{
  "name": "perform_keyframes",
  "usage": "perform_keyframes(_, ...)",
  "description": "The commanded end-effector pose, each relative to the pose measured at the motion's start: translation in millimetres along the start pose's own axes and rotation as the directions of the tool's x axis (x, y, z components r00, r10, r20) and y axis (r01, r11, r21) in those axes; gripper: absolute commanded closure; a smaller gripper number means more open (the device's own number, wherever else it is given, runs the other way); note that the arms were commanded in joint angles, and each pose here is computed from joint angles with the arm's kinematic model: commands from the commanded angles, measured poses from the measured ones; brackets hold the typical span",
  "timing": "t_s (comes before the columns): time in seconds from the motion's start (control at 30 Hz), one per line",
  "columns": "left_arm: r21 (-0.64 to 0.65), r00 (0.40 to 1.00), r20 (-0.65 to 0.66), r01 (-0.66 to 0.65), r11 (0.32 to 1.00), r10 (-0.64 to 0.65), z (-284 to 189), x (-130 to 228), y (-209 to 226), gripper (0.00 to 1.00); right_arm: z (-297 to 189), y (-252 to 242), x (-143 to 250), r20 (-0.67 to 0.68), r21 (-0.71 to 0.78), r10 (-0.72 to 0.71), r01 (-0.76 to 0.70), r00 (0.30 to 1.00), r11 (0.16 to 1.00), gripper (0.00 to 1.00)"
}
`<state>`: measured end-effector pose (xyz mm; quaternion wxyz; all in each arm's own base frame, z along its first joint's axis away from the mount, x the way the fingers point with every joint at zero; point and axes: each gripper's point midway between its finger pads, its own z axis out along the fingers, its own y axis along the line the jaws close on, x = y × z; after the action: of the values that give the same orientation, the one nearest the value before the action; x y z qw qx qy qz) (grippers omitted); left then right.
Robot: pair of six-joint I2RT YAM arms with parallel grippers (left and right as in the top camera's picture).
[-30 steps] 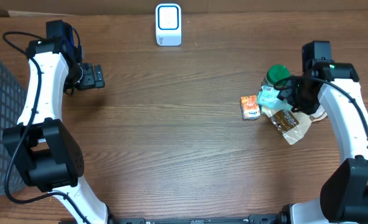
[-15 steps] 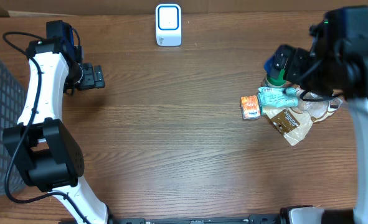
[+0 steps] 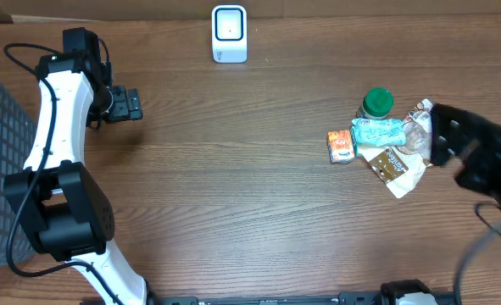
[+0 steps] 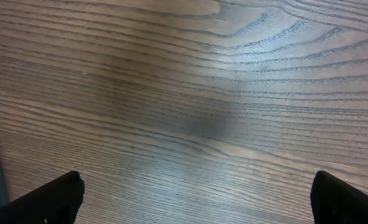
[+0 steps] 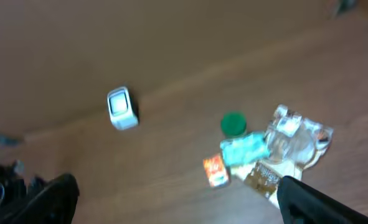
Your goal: Scan the item barcode
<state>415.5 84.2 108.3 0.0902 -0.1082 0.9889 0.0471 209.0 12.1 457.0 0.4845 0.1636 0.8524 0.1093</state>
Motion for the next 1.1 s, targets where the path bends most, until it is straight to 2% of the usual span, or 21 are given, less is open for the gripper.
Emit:
perform_keyframes(0.0,-0.003,1.0,-0.005,-0.017,1.0,0.017,1.9,0.8,2.5,0.0,-5.8,-22.0,-9.7,0.14,0.068,0.028,-0.038,0.99,0.997,0.0)
perform_keyframes(0.07,-0.003,1.0,-0.005,-0.017,1.0,0.017,1.9,0.8,2.5,0.0,6.3,-31.0,-8.0,0.194,0.069,0.05,-0.065,0.98,0.996,0.0)
perform_keyframes(0.23,-0.003,1.0,-0.005,-0.017,1.0,0.017,1.9,0.8,2.5,0.0,53.0,-30.2,15.9,0.351,-0.068,-0.024,0.051,0.936,0.996,0.0)
perform_keyframes(0.37,-0.003,1.0,-0.005,-0.017,1.0,0.017,1.9,0.8,2.5,0.0,84.0,-42.4,54.1,0.488,-0.146,0.0,0.081,0.873,0.986,0.0)
perform_keyframes(0.53,-0.003,1.0,-0.005,-0.017,1.0,0.017,1.9,0.8,2.5,0.0,108.9,-58.9,103.5,0.567,-0.194,0.015,0.117,0.823,0.974,0.0)
perform_keyframes(0.63,-0.003,1.0,-0.005,-0.017,1.0,0.017,1.9,0.8,2.5,0.0,130.1,-71.1,144.5,0.569,-0.214,0.018,0.127,0.822,0.968,0.0)
perform_keyframes(0.77,-0.003,1.0,-0.005,-0.017,1.0,0.017,1.9,0.8,2.5,0.0,147.0,-76.9,172.5,0.55,-0.23,0.015,0.134,0.835,0.964,0.0)
perform_keyframes(0.93,-0.003,1.0,-0.005,-0.017,1.0,0.017,1.9,0.8,2.5,0.0,175.7,-85.1,209.1,0.451,-0.224,-0.009,0.122,0.893,0.967,0.0)
perform_keyframes(1.07,-0.003,1.0,-0.005,-0.017,1.0,0.017,1.9,0.8,2.5,0.0,177.1,-83.8,212.8,0.436,-0.228,-0.013,0.124,0.9,0.966,0.0)
